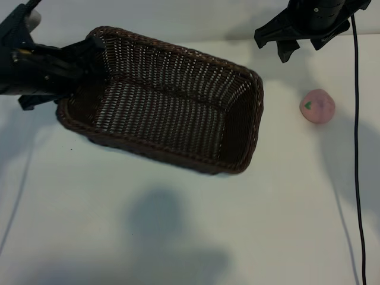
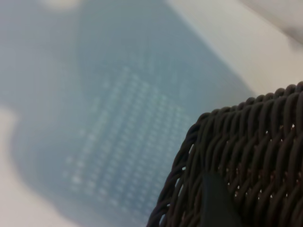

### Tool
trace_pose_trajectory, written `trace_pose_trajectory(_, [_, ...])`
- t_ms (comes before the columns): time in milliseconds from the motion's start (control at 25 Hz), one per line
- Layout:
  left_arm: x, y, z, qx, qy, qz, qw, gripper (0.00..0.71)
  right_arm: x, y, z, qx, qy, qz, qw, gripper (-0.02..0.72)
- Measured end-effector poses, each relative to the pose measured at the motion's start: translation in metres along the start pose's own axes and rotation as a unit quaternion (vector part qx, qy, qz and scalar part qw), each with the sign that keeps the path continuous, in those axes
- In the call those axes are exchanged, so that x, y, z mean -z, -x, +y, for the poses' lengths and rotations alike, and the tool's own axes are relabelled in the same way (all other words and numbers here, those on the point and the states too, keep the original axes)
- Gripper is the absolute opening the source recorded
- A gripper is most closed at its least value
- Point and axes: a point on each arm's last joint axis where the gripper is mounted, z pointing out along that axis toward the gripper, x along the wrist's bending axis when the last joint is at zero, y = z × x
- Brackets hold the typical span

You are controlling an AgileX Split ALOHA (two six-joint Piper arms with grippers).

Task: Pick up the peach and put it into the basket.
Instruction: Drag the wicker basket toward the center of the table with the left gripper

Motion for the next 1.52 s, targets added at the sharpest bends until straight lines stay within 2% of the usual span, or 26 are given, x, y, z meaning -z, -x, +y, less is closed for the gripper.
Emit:
trace_pose_trajectory(320, [-0.041,-0.014,-0.001,0.044,0.002,0.021,0.999,0.383,0.0,0.0,0.0,0.003,0.0,0.0,1.0,0.553])
trace_pose_trajectory(720, [-0.07,-0.032,-0.015,0.072,-0.028,0.051,0.996,0.383,0.0,0.0,0.0,0.009,0.0,0.0,1.0,0.553])
trace_pose_trajectory(1160, [-0.086,-0.042,-0.025,0.086,-0.053,0.069,0.992,0.379,0.0,0.0,0.0,0.012,0.0,0.0,1.0,0.553])
trace_pose_trajectory(1520, [-0.087,-0.043,-0.03,0.076,-0.076,0.069,0.992,0.379,0.0,0.0,0.0,0.012,0.0,0.0,1.0,0.553])
